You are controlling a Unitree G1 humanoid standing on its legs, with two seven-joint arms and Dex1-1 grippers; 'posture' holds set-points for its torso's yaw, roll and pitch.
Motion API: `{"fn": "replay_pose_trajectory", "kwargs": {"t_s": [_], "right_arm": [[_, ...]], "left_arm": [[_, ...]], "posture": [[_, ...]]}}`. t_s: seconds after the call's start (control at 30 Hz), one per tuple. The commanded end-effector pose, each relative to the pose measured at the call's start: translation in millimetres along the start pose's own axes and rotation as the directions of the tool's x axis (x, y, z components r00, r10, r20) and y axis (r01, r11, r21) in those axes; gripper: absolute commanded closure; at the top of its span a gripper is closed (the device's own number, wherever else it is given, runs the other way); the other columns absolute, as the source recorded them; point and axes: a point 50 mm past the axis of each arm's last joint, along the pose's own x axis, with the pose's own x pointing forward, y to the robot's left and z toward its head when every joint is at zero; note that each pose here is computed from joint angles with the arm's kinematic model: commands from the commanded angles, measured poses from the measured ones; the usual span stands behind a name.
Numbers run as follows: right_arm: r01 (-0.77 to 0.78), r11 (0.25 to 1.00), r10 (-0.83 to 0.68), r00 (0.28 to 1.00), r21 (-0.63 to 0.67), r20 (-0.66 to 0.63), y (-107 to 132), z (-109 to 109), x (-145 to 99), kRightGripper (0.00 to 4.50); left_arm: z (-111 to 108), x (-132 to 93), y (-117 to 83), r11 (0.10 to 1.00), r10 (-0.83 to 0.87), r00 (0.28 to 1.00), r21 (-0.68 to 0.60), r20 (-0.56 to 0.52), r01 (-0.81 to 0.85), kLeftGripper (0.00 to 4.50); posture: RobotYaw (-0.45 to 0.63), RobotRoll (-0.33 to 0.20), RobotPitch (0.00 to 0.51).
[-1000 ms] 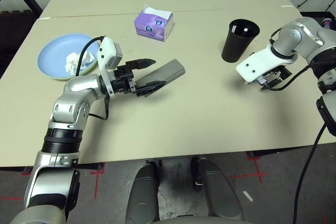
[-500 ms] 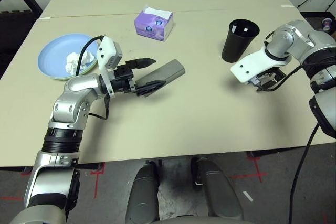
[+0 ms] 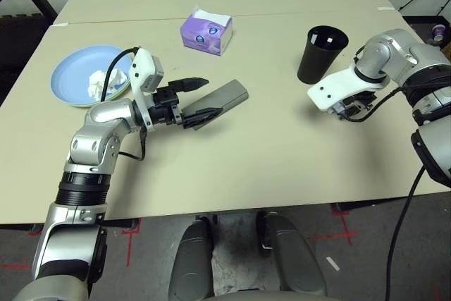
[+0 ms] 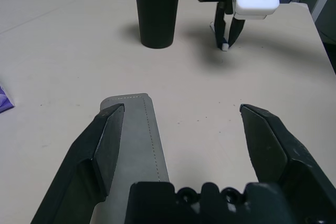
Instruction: Organize and tidy the items on the table.
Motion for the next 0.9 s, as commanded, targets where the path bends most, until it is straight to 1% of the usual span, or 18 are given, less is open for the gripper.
{"fn": "replay_pose_trajectory", "kwargs": {"t_s": [0.03,0.27,0.43,0.6,0.7,0.73,0.8,0.83,0.9], "right_arm": [[0.012,1.000,-0.013,0.999,0.023,0.040,1,0,-2,4.19],[0.088,0.995,-0.094,0.988,0.053,0.126,-4,0,-25,4.19],[0.109,0.991,-0.120,0.978,0.074,0.170,-2,-2,-34,4.19],[0.166,0.971,-0.214,0.926,0.171,0.312,-5,0,-45,4.19],[0.199,0.937,-0.315,0.837,0.288,0.446,-11,5,-56,4.19],[0.202,0.922,-0.351,0.797,0.330,0.491,-12,6,-61,4.19],[0.206,0.899,-0.402,0.734,0.385,0.547,-11,6,-69,4.19],[0.204,0.888,-0.428,0.692,0.412,0.581,-12,6,-72,4.19],[0.189,0.855,-0.498,0.558,0.482,0.664,-14,8,-80,4.19]], "left_arm": [[0,-1,-3,1.000,-0.004,1.000,0.010,-0.009,0.004,0.00],[5,-1,0,1.000,0.004,1.000,0.020,0.027,-0.005,0.00],[13,0,2,0.999,0.037,0.995,0.005,0.093,-0.037,0.00],[16,-1,2,0.999,0.043,0.993,0.002,0.107,-0.044,0.00],[16,-2,2,0.999,0.051,0.992,-0.009,0.118,-0.050,0.00],[17,-2,2,0.999,0.052,0.992,-0.011,0.118,-0.051,0.00],[15,-3,2,0.999,0.051,0.993,-0.019,0.109,-0.050,0.00],[14,-3,3,0.998,0.052,0.993,-0.023,0.103,-0.050,0.00],[9,-5,4,0.998,0.062,0.994,-0.039,0.092,-0.059,0.00]], "posture": [[-0.06,0.000,0.211],[-0.07,0.000,0.205],[-0.07,0.000,0.203],[-0.07,0.000,0.201],[-0.07,0.000,0.200],[-0.07,0.000,0.200],[-0.08,0.000,0.200],[-0.08,0.000,0.200],[-0.08,0.000,0.196]]}}
